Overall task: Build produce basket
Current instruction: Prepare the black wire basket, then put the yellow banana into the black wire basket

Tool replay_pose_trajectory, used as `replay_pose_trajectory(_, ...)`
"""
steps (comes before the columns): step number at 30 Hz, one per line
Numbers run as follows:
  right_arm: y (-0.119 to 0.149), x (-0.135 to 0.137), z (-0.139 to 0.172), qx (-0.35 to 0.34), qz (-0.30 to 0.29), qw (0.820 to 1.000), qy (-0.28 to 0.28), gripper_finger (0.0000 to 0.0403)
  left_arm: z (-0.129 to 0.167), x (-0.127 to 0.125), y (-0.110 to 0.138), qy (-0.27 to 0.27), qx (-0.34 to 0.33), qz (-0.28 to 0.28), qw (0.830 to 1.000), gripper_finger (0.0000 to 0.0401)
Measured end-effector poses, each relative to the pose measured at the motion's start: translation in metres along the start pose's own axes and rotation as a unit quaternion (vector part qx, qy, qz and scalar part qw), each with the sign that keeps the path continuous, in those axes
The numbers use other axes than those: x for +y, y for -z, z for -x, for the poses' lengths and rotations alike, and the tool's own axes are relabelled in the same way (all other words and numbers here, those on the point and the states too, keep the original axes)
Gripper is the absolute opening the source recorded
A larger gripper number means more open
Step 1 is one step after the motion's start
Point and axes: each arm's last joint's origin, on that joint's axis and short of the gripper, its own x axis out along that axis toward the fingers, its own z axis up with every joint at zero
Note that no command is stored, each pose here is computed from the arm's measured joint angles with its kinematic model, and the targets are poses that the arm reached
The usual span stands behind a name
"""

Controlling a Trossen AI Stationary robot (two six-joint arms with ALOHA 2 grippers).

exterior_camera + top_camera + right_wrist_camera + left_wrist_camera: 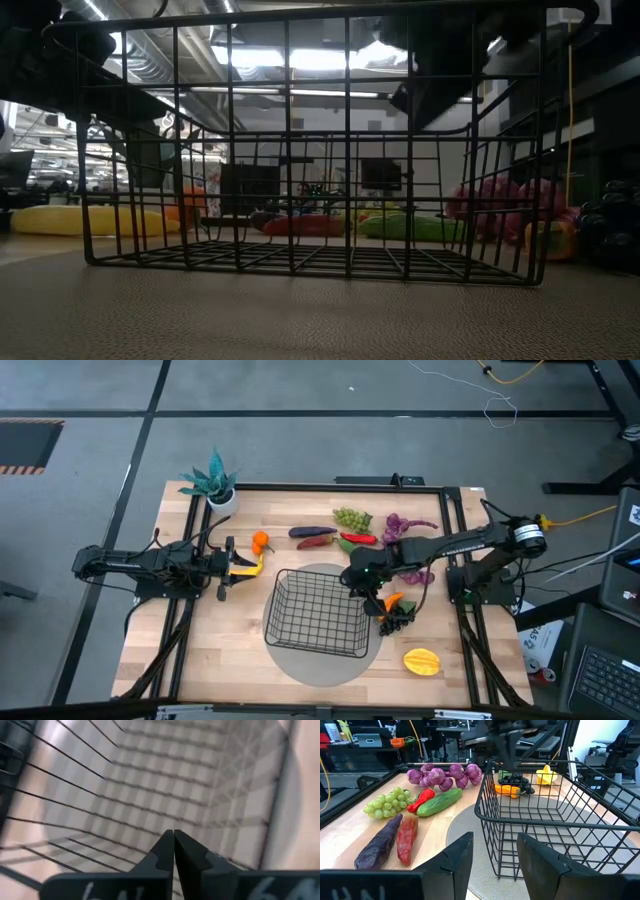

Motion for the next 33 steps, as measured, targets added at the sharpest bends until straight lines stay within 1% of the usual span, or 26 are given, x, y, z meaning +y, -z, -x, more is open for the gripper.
replay_pose_trajectory(3, 0.006, -0.008, 0.001, 0.03, -0.007, 0.999, 0.044, 0.0006, 0.0, 0.0, 0.0, 0.0, 0.0, 0.0, 1.0, 0.0147)
replay_pose_trajectory(7, 0.006, -0.017, 0.005, 0.028, 0.017, 0.997, 0.07, 0.0011, 0.0, 0.0, 0.0, 0.0, 0.0, 0.0, 1.0, 0.0147)
replay_pose_trajectory(14, 0.006, -0.023, 0.007, 0.025, 0.019, 0.997, 0.076, 0.002, 0.0, 0.0, 0.0, 0.0, 0.0, 0.0, 1.0, 0.0147)
replay_pose_trajectory(16, 0.004, -0.022, 0.011, 0.011, 0.02, 0.998, 0.063, 0.002, 0.0, 0.0, 0.0, 0.0, 0.0, 0.0, 1.0, 0.0147)
replay_pose_trajectory(18, -0.003, -0.015, 0.019, -0.01, 0.028, 0.999, 0.032, 0.002, 0.0, 0.0, 0.0, 0.0, 0.0, 0.0, 1.0, 0.0147)
replay_pose_trajectory(20, -0.015, -0.006, 0.033, -0.032, 0.04, 0.999, 0.015, 0.002, 0.0, 0.0, 0.0, 0.0, 0.0, 0.0, 1.0, 0.0147)
replay_pose_trajectory(23, -0.032, 0.006, 0.056, -0.053, 0.054, 0.997, 0.021, 0.0021, 0.0, 0.0, 0.0, 0.0, 0.0, 0.0, 1.0, 0.0147)
replay_pose_trajectory(25, -0.039, 0.012, 0.071, -0.043, 0.056, 0.997, 0.034, 0.0021, 0.0, 0.0, 0.0, 0.0, 0.0, 0.0, 1.0, 0.0147)
replay_pose_trajectory(28, -0.049, 0.028, 0.101, -0.044, 0.047, 0.998, 0.028, 0.0021, 0.0, 0.0, 0.0, 0.0, 0.0, 0.0, 1.0, 0.0147)
replay_pose_trajectory(30, -0.051, 0.043, 0.124, -0.047, 0.064, 0.997, 0.021, 0.0021, 0.0, 0.0, 0.0, 0.0, 0.0, 0.0, 1.0, 0.0147)
replay_pose_trajectory(33, -0.047, 0.059, 0.156, -0.063, 0.084, 0.994, 0.039, 0.0021, 0.0, 0.0, 0.0, 0.0, 0.0, 0.0, 1.0, 0.0147)
